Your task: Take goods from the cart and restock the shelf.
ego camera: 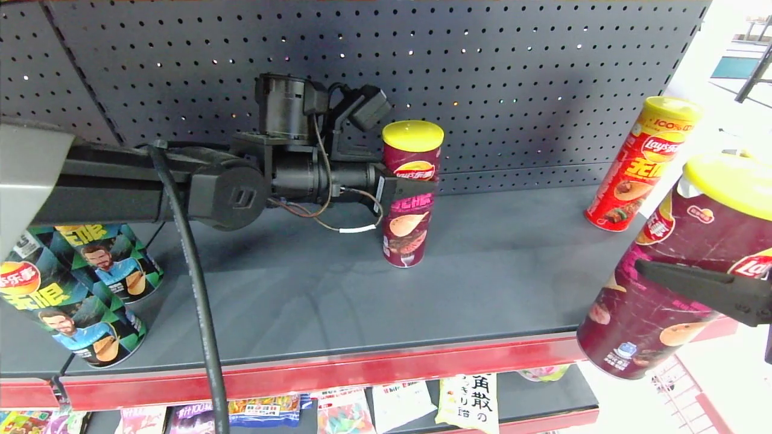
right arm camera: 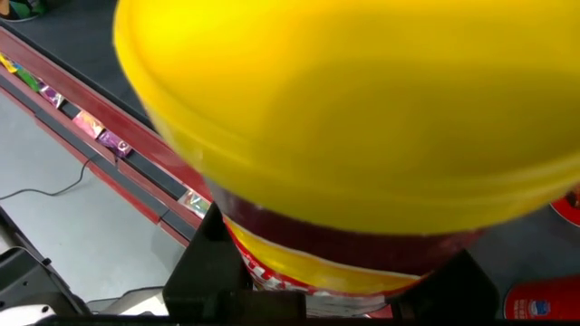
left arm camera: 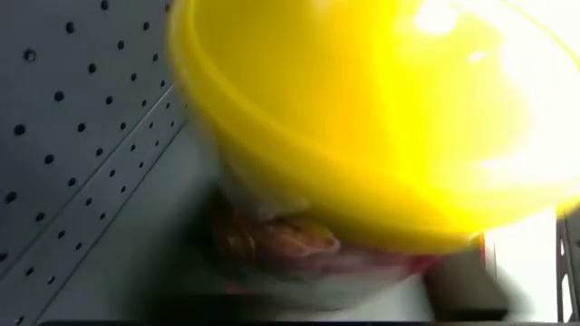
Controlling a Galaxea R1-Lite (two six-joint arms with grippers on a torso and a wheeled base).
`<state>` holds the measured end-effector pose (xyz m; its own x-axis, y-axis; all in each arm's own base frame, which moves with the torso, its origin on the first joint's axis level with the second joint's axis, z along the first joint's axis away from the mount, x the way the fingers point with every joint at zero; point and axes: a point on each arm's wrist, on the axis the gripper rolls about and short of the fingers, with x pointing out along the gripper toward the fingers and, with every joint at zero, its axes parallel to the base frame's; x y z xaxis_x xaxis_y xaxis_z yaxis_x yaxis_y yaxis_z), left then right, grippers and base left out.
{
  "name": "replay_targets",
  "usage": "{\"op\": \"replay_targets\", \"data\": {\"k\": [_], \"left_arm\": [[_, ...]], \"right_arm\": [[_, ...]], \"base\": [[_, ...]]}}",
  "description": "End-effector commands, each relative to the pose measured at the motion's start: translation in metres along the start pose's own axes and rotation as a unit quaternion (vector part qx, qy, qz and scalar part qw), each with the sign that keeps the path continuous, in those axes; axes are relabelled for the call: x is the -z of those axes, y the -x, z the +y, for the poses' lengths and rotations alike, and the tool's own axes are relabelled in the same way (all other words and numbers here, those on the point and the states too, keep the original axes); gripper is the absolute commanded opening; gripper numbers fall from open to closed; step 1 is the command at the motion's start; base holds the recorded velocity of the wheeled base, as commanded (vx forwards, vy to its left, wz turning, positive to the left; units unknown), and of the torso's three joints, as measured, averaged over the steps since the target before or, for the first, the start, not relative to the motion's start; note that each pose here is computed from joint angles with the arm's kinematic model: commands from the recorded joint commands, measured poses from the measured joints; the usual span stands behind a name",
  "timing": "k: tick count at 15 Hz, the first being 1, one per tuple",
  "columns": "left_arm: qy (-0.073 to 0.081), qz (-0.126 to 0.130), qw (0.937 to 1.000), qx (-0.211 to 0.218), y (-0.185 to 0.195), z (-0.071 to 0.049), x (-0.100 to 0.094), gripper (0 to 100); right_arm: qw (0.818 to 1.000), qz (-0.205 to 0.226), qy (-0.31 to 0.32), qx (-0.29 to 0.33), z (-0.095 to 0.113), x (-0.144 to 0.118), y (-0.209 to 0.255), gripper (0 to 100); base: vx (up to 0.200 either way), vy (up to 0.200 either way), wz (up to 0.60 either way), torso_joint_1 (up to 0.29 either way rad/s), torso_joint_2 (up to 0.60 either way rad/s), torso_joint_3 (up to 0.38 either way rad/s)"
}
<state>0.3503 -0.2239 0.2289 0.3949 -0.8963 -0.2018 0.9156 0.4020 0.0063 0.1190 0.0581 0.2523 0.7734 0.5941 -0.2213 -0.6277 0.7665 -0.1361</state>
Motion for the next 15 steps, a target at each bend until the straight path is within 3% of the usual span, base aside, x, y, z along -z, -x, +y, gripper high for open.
{"op": "replay_targets", "data": {"k": [1, 4, 6, 10, 15], "left_arm": [[0.002, 0.002, 1.0000, 0.001, 0.001, -0.002, 0.000, 0], [0.002, 0.000, 1.0000, 0.002, 0.005, -0.004, -0.002, 0], [0.014, 0.001, 0.9999, 0.003, 0.017, -0.012, -0.005, 0], [0.026, 0.005, 0.9996, 0.007, 0.048, -0.035, -0.007, 0], [0.024, 0.011, 0.9991, 0.034, 0.058, -0.064, -0.007, 0]], "right_arm": [[1.000, 0.000, 0.000, 0.002, 0.000, 0.000, 0.000, 0], [1.000, 0.000, 0.000, 0.001, 0.000, 0.000, 0.000, 0], [1.000, 0.001, 0.000, 0.002, -0.001, 0.000, 0.000, 0], [1.000, 0.000, -0.001, 0.008, -0.003, -0.002, -0.001, 0], [1.000, 0.002, -0.002, 0.006, -0.003, -0.001, -0.002, 0]], "base": [[0.000, 0.000, 0.00, 0.000, 0.00, 0.000], [0.000, 0.000, 0.00, 0.000, 0.00, 0.000], [0.000, 0.000, 0.00, 0.000, 0.00, 0.000], [0.000, 0.000, 0.00, 0.000, 0.00, 0.000], [0.000, 0.000, 0.00, 0.000, 0.00, 0.000]]}}
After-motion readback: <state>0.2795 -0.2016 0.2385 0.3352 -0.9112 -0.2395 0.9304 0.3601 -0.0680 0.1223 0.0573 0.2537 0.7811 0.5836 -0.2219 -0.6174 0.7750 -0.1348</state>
